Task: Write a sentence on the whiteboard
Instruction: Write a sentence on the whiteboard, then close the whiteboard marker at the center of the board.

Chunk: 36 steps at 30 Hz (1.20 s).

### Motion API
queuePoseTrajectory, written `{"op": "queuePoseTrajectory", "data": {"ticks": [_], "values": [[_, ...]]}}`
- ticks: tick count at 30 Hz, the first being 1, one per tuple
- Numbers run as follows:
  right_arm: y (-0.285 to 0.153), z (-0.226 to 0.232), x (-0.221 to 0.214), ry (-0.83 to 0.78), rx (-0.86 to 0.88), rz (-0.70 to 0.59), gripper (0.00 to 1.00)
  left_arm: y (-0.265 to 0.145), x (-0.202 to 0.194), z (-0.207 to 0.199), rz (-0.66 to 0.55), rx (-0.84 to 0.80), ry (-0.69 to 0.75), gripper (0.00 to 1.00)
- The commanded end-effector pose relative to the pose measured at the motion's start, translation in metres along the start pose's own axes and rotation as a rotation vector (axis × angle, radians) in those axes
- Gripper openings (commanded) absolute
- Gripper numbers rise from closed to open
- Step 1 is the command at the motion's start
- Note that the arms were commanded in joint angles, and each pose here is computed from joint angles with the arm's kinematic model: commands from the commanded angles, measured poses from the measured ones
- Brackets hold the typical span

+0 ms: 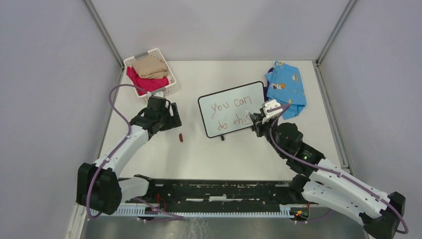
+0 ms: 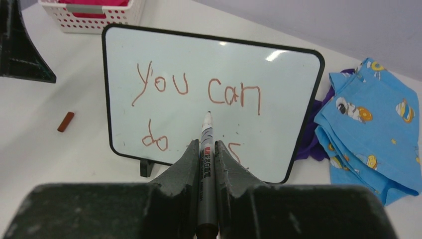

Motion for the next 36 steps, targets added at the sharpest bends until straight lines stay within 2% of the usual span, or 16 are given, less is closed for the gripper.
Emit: {"op": "queuePoseTrajectory", "data": {"ticks": [1, 7, 14, 20, 28, 33, 36], "values": [[0.004, 0.010, 0.046, 0.006, 0.001, -0.124, 0.00, -0.001, 0.014, 0.004, -0.069, 0.040, 0.027, 0.89], [0.010, 0.006, 0.054, -0.035, -0.046, -0.142, 0.00, -0.007, 0.016, -0.005, -0.117, 0.006, 0.001, 0.89], [0.005, -0.003, 0.067, -0.069, -0.114, -0.137, 0.00, 0.000, 0.003, -0.022, -0.079, 0.012, 0.063, 0.89], [-0.007, -0.007, 0.048, -0.045, -0.094, -0.092, 0.00, 0.014, -0.006, -0.034, -0.003, -0.039, 0.083, 0.88], [-0.020, -0.022, 0.028, -0.089, -0.156, -0.057, 0.00, 0.019, -0.020, -0.031, 0.050, -0.019, 0.067, 0.88], [-0.022, -0.026, 0.014, -0.073, -0.156, -0.059, 0.00, 0.026, -0.023, -0.034, 0.105, -0.022, 0.069, 0.75], [-0.022, -0.027, 0.005, -0.062, -0.152, -0.057, 0.00, 0.032, -0.024, -0.037, 0.156, -0.011, 0.062, 0.72]]}}
Point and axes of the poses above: each gripper's point midway between its finger pads, its own y axis out along the fingers, its own z axis along the line the jaws close on, x = y × z, the point moved 3 cm from there along -y, back along the fingers, and after that the axes turned 12 degrees about y, right-handed, at the moved point
